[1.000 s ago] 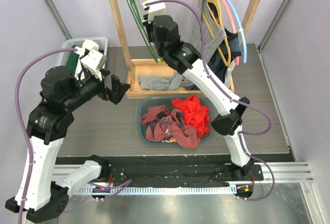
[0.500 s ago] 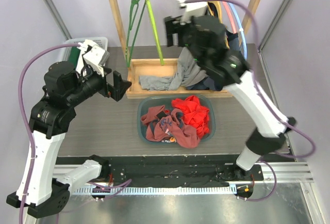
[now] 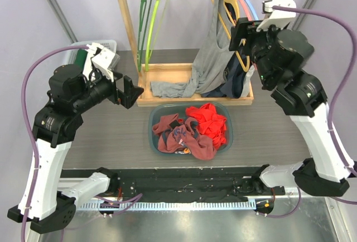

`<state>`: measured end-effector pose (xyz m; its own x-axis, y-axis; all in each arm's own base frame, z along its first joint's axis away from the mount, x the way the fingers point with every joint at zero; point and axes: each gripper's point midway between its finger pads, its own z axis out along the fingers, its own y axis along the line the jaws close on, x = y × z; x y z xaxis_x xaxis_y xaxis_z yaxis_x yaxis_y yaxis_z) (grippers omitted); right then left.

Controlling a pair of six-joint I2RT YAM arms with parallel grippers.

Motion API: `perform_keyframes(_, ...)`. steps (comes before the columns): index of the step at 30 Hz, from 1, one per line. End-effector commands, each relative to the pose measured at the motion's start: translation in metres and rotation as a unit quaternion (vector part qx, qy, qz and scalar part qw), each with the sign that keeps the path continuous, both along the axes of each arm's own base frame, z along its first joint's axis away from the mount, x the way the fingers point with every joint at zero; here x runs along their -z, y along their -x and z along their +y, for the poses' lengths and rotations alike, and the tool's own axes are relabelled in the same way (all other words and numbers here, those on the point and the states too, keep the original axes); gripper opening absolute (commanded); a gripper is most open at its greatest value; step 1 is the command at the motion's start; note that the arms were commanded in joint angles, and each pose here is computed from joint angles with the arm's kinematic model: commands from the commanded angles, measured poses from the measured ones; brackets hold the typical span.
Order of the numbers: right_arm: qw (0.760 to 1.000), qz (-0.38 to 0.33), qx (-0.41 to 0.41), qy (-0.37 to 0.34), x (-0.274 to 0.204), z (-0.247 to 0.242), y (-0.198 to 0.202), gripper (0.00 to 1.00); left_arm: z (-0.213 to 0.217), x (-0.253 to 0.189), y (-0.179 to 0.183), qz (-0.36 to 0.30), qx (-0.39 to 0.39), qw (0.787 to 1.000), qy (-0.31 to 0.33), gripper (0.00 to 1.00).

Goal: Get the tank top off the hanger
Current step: Place the hanger at the clothesline, then pick up the hanger from the clothesline.

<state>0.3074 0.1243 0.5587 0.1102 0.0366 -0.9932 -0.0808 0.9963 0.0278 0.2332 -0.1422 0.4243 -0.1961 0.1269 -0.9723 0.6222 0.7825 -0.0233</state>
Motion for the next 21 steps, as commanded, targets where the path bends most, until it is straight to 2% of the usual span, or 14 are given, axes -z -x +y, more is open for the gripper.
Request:
perform_keyframes(1,0.999,0.04,-0.01,-0.003,0.031,0.001,-0.029,0.8,-0.001,-0.016,0.004,-0.021,0.007,1.0,0.012,1.0)
perform_keyframes(9,0.994,0.094,-0.008,-0.058,0.07,-0.024,-0.077,0.79,0.0,-0.017,0.006,-0.024,0.007,1.0,0.013,1.0)
perform_keyframes(17,0.992,0.108,-0.017,-0.066,0.079,-0.026,-0.087,0.78,-0.002,-0.013,0.005,-0.02,0.012,1.0,0.012,1.0)
perform_keyframes(21,0.993,0.073,-0.037,-0.082,0.052,-0.024,-0.072,0.76,-0.003,-0.01,0.004,-0.015,0.015,1.0,0.011,1.0)
